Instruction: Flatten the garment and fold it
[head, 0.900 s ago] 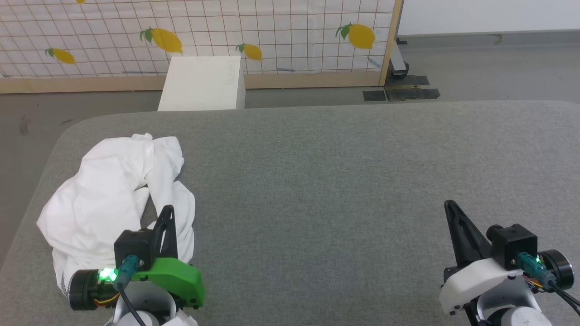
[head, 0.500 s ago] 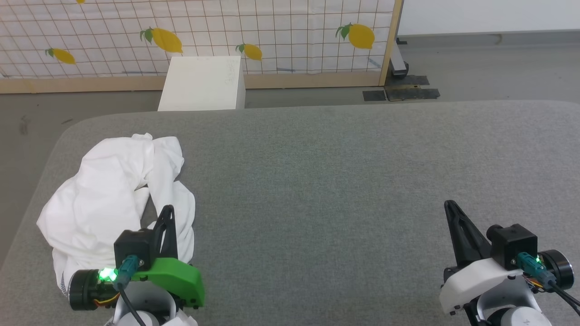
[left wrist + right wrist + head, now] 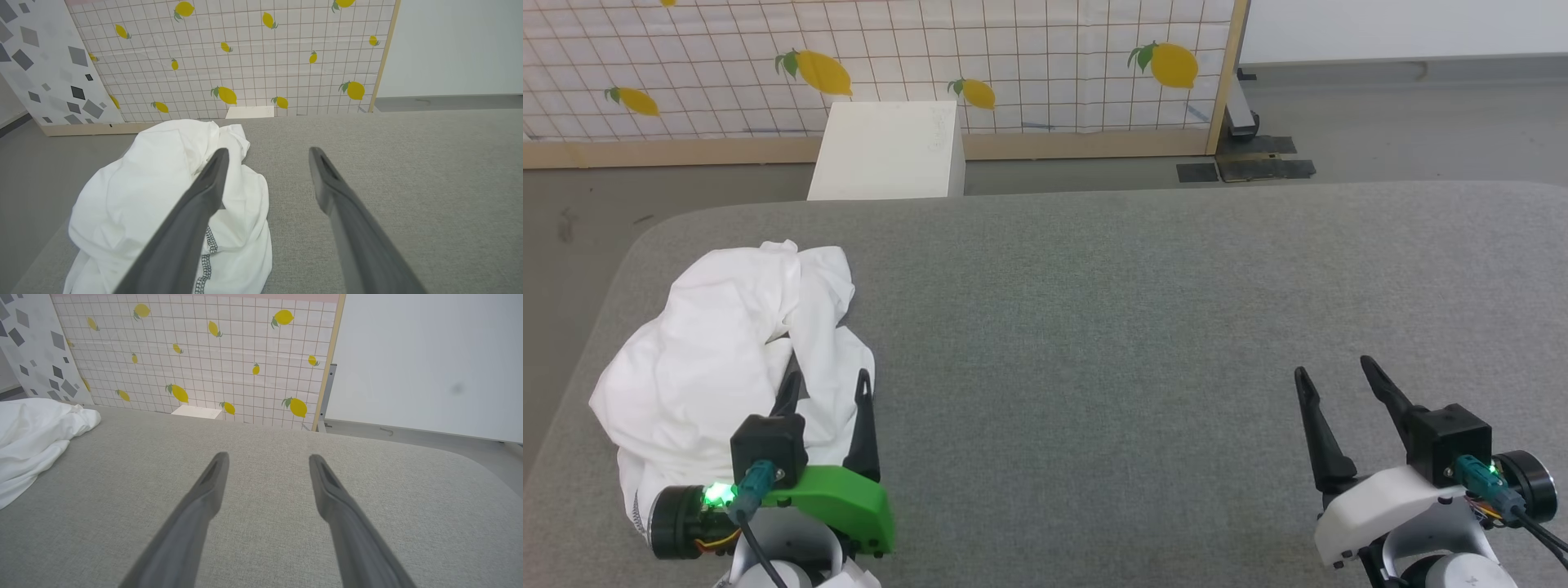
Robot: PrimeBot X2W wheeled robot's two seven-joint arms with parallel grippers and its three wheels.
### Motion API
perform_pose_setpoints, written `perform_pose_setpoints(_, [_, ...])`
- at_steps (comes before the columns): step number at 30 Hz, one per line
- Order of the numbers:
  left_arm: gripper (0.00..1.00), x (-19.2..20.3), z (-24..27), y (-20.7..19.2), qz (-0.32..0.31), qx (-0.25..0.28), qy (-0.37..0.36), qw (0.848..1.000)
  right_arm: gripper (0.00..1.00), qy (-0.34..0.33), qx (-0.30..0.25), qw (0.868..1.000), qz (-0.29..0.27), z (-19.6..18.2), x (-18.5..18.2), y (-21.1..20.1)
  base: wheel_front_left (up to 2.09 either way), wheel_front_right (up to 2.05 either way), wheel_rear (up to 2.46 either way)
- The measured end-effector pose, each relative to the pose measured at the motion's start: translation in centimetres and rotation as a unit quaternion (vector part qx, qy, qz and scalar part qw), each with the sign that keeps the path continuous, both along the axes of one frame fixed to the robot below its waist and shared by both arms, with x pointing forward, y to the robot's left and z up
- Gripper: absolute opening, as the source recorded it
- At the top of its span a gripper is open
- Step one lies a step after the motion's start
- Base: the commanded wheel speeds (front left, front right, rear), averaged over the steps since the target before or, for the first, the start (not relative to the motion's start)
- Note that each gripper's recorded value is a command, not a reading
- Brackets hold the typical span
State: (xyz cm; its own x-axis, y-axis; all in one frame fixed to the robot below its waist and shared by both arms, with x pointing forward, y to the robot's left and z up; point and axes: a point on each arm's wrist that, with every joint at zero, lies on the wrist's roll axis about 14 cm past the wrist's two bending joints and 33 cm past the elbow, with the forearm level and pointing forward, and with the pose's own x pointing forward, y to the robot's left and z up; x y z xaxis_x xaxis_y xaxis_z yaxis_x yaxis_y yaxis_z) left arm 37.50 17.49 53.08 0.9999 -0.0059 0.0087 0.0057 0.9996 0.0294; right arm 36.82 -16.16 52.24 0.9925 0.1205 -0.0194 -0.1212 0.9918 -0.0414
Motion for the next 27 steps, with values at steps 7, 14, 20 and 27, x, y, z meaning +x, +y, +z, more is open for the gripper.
perform_pose_setpoints(7, [1.00, 0.0, -0.1, -0.5, -0.006, -0.001, -0.001, 1.000, 1.00, -0.001, 0.001, 1.000, -0.001, 0.0, 0.0, 0.0, 0.00, 0.00, 0.00])
perform_pose_setpoints(14, [1.00, -0.1, -0.4, -0.8, -0.008, -0.005, -0.001, 1.000, 1.00, -0.005, 0.002, 1.000, 0.000, 0.1, 0.1, 0.0, 0.00, 0.00, 0.00])
perform_pose_setpoints(20, [1.00, -0.3, -0.3, -0.4, -0.001, -0.008, -0.005, 1.000, 1.00, -0.007, 0.003, 1.000, 0.008, 0.2, 0.4, 0.5, 0.00, 0.00, 0.00])
perform_pose_setpoints(27, [1.00, -0.9, -0.3, 0.6, 0.017, -0.010, -0.011, 1.000, 1.00, -0.012, 0.005, 1.000, 0.026, 0.4, 0.9, 1.7, 0.00, 0.00, 0.00])
